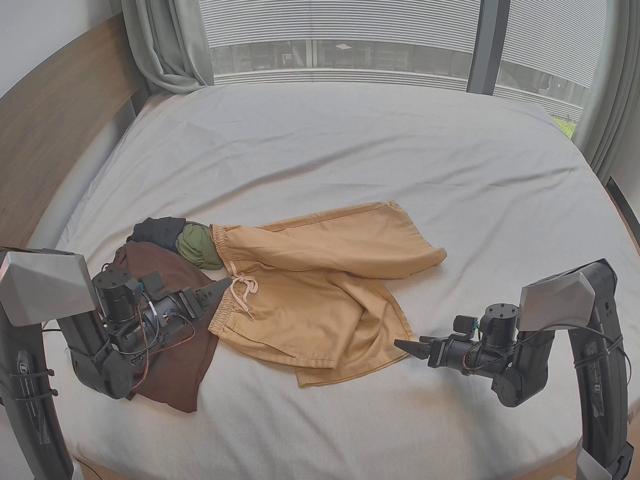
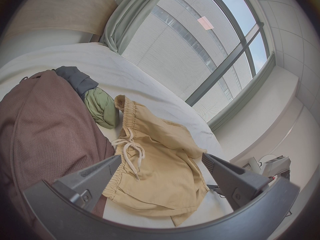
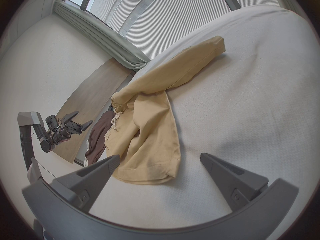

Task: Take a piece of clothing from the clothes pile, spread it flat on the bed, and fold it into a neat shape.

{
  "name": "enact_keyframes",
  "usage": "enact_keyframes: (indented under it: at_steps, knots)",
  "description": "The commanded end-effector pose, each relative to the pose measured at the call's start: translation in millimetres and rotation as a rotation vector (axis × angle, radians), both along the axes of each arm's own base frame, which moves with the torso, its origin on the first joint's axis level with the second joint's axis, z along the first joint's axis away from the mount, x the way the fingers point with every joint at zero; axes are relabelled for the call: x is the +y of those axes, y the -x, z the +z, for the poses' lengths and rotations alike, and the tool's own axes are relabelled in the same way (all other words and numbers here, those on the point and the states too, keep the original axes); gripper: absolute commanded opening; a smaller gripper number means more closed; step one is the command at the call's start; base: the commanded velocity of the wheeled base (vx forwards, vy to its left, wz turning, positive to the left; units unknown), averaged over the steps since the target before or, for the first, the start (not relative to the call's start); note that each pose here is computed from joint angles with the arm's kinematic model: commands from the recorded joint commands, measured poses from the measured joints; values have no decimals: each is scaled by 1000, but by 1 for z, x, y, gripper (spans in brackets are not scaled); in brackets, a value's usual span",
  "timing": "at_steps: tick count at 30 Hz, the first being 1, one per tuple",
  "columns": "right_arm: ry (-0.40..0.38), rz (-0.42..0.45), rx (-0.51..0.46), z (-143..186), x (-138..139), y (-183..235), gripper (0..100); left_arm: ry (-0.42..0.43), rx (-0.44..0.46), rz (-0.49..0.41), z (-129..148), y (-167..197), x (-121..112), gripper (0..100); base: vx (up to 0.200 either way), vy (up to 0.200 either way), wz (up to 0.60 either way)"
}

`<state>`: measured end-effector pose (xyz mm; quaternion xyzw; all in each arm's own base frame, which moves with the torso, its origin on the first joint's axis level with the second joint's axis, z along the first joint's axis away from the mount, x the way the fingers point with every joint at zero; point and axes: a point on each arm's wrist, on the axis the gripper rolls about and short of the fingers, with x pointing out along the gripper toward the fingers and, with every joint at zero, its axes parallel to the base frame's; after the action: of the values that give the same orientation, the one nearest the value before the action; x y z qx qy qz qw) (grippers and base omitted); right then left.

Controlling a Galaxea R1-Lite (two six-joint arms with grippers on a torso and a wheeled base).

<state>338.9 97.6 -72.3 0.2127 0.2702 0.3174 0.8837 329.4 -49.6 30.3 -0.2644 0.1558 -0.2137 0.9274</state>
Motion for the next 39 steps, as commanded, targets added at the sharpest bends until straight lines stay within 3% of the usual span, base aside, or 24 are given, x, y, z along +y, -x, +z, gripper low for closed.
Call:
enact_keyframes:
  at_steps: [1, 9, 10, 19, 39]
  knots:
    - [6, 0, 11, -10, 5, -2, 100, -2, 4, -9, -2, 1, -3, 100, 0, 0, 0]
    - [-7, 9, 14, -10, 12, -3, 100, -2, 2, -11, -1, 1, -3, 100, 0, 0, 0]
    - [-5, 9, 18, -12, 12, -2, 0, -2, 2, -11, -1, 1, -3, 100, 0, 0, 0]
    - [-1, -7, 27, -16, 7, -3, 0, -2, 5, -12, -2, 0, -4, 100, 0, 0, 0]
    - [-24, -197, -100, 28, -60, -29, 0, -6, 17, -16, -7, 0, -4, 100, 0, 0, 0]
